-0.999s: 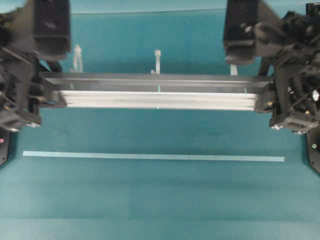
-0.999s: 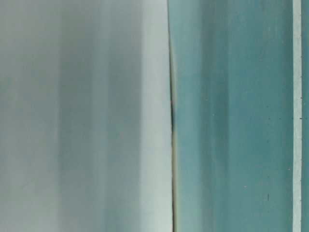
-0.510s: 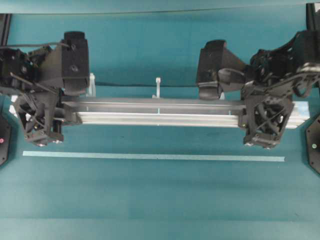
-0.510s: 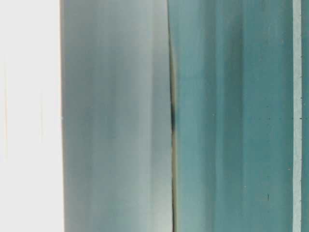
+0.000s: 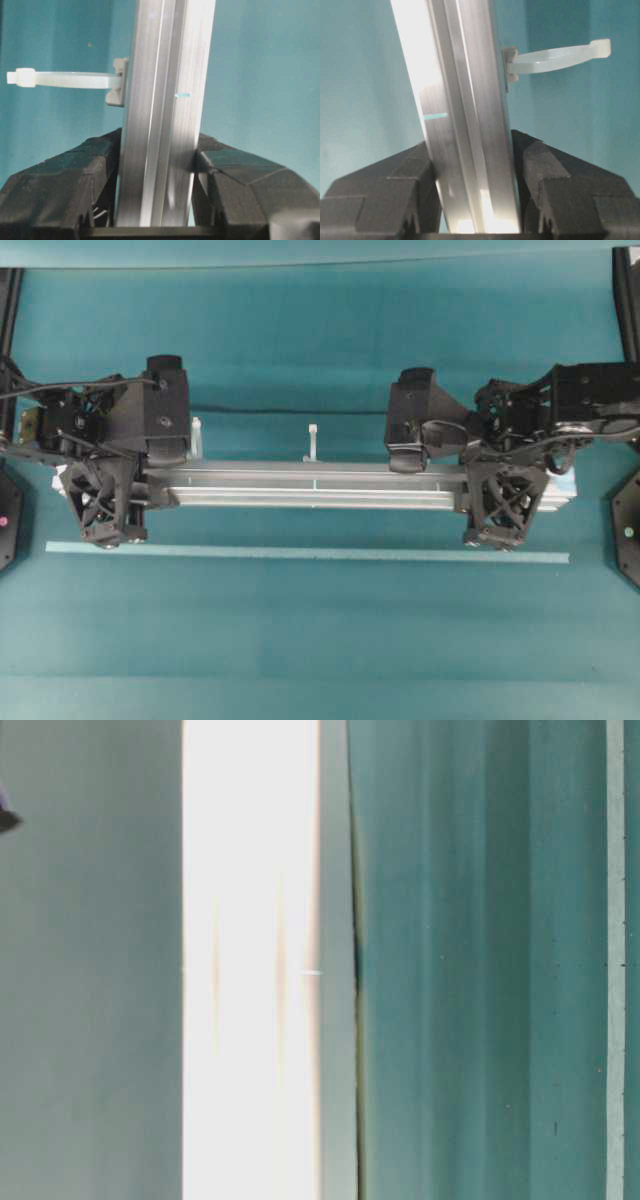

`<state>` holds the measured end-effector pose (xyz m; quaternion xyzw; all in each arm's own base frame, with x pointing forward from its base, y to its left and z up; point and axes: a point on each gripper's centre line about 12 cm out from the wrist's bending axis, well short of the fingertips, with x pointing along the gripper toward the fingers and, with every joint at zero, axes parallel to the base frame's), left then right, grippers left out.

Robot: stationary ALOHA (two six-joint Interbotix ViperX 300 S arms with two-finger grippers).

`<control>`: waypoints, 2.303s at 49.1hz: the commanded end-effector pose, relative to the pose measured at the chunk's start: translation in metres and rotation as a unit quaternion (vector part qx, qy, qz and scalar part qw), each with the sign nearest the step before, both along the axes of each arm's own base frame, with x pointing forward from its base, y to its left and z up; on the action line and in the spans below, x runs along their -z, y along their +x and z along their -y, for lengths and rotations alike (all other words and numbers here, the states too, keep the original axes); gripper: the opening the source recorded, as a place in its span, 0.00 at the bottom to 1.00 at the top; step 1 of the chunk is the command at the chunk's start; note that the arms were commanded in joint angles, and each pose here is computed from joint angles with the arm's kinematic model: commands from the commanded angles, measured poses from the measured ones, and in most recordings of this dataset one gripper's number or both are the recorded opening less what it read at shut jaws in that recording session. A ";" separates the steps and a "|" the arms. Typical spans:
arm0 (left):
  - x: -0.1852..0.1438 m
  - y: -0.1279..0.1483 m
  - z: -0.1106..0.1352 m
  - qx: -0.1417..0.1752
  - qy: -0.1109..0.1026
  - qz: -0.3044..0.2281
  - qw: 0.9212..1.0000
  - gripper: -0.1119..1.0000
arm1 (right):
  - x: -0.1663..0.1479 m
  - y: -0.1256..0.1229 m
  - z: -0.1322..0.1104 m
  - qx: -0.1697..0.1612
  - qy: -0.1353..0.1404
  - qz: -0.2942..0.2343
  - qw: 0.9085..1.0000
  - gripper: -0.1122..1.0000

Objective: Lift the large metal rail with both hands.
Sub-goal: 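Lower the held rail back down onto the table with both grippers, then open both grippers to release the rail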

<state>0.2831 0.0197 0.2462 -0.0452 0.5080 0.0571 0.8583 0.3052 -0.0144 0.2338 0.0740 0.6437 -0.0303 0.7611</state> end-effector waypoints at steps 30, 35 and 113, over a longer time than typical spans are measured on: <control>0.068 0.005 -0.004 -0.016 -0.008 0.003 1.000 0.43 | 0.074 0.000 -0.006 -0.013 -0.013 -0.002 1.000 0.45; 0.080 0.004 -0.002 -0.014 -0.009 -0.001 1.000 0.43 | 0.083 -0.001 -0.006 -0.011 -0.013 -0.003 1.000 0.45; 0.131 0.013 0.014 0.018 -0.011 -0.012 1.000 0.43 | 0.133 0.001 -0.021 -0.028 -0.010 -0.014 0.999 0.45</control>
